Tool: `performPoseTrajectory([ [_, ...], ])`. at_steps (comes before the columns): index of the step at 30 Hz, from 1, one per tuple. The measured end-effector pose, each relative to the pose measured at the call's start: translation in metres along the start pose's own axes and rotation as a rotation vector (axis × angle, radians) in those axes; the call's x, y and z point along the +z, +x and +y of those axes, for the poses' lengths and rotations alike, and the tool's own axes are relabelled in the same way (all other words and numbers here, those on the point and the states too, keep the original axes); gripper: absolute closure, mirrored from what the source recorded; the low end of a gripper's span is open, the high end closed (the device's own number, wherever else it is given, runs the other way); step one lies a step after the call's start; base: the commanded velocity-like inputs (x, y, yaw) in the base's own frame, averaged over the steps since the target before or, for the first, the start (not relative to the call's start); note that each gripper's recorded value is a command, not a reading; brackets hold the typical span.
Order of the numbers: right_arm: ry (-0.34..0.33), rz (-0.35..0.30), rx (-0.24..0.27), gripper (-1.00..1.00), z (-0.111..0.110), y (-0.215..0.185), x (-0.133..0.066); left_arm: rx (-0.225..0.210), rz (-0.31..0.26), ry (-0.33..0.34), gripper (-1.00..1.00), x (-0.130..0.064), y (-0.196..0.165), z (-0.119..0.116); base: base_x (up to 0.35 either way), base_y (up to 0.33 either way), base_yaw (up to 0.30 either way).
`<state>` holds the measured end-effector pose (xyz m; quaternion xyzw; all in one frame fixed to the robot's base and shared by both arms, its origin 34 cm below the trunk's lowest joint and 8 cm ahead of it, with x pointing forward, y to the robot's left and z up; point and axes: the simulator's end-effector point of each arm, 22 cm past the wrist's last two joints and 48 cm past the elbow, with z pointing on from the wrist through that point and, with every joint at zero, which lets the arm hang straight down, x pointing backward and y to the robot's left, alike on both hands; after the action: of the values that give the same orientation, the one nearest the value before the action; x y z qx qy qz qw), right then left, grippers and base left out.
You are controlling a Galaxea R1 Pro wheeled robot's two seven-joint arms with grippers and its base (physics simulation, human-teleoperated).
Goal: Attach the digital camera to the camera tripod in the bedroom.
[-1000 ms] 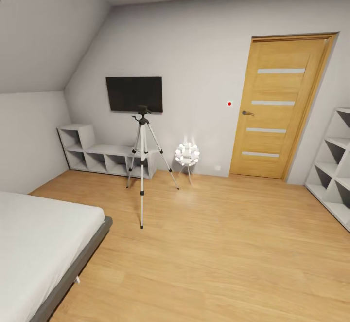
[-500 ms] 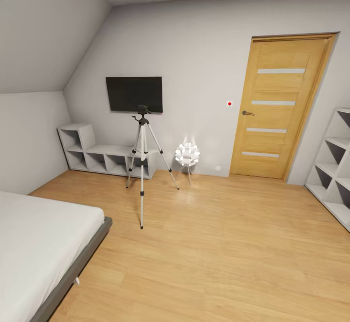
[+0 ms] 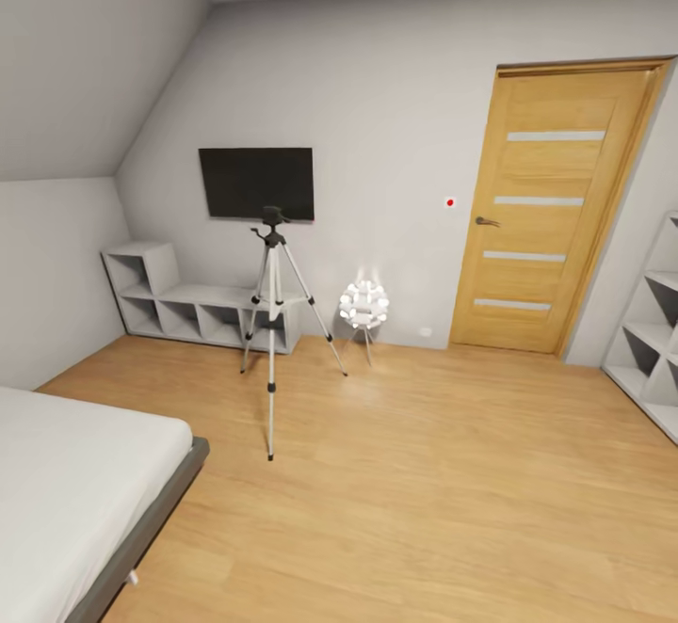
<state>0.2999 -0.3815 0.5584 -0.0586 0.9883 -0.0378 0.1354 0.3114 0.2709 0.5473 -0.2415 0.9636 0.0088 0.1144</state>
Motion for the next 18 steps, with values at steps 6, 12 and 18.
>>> performPoseTrajectory([
  [6,0.009,0.001,-0.002,-1.0,-0.0004,0.0001,0.0002,0.001,0.001,0.0,1.0,0.0,0.0001,-0.0001,0.324,0.0,0.0],
  [12,0.017,0.002,-0.004,-1.0,-0.0016,0.0002,0.0003,0.001,0.003,-0.001,1.0,0.0,0.0006,-0.0002,0.324,0.0,0.0],
  [18,0.019,0.003,-0.006,-1.0,-0.0017,0.0005,0.0003,0.001,0.009,-0.001,1.0,0.0,0.0019,-0.0002,0.324,0.0,0.0],
])
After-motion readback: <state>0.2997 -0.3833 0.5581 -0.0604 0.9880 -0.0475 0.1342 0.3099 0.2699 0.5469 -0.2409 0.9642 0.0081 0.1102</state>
